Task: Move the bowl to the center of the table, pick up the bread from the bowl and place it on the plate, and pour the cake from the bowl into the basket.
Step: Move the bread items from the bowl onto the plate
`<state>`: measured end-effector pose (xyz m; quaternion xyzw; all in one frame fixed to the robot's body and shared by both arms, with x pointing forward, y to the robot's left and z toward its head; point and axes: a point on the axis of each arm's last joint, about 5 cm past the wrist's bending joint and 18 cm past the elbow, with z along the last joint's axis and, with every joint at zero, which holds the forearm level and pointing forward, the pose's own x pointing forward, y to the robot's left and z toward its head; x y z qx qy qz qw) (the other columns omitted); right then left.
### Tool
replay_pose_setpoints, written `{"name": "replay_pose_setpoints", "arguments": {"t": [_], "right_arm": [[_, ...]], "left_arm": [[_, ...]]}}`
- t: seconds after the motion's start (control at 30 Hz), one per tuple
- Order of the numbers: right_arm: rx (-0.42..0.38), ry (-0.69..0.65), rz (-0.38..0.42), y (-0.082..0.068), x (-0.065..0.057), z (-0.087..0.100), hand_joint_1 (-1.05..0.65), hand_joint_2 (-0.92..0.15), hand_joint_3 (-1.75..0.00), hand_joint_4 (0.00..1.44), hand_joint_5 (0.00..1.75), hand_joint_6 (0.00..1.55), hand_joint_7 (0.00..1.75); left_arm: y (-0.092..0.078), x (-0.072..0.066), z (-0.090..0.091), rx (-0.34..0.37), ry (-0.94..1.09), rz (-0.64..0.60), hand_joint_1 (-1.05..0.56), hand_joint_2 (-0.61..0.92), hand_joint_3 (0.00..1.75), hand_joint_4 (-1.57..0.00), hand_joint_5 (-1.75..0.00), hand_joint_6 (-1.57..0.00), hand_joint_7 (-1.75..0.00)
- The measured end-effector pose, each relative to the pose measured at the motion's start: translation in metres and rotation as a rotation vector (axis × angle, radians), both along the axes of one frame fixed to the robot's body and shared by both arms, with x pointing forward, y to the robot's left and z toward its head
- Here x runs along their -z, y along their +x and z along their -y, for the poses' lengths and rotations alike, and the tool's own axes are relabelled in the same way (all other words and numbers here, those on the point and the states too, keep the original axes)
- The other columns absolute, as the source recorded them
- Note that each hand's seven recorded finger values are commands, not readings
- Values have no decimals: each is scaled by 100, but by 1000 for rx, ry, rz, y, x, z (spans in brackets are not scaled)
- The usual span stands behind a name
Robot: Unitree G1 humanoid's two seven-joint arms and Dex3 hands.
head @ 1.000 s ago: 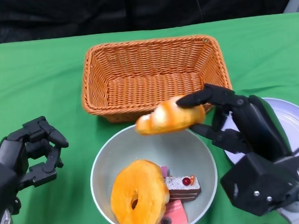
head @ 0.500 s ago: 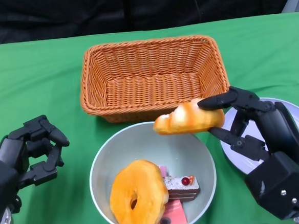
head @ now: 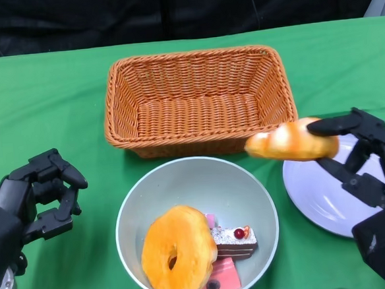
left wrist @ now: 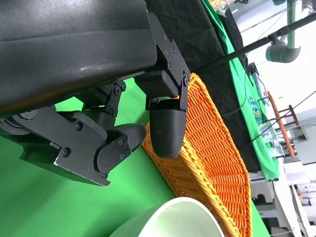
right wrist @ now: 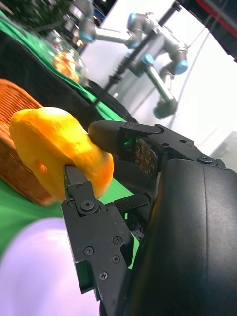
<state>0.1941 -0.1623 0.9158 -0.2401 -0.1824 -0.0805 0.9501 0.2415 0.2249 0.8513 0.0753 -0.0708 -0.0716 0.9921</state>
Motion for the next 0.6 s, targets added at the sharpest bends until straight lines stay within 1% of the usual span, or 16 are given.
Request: {"name": "replay_pose_setpoints", "arguments": {"t": [0.2, 0.33, 0.47, 0.6], "right_arm": [[73, -29, -2, -2, 10, 11, -4, -92, -13, 68, 175, 73, 98], [135, -65, 8, -3, 18, 18, -3, -92, -10, 71, 175, 77, 92], [186, -101, 32, -2, 30, 21, -2, -92, -9, 73, 175, 77, 90], [235, -145, 59, 3, 40, 24, -3, -92, -8, 71, 173, 80, 81]], "left_arm": [[1, 0, 0, 1, 0, -3, -3, 62, 103, -74, -175, -73, -143], [4, -2, -1, 0, 3, 0, -3, 62, 103, -74, -174, -73, -142], [4, -3, -1, -1, 4, -2, -1, 63, 103, -73, -174, -73, -142], [4, -2, -1, -1, 6, -8, -2, 62, 103, -73, -174, -73, -142]]}}
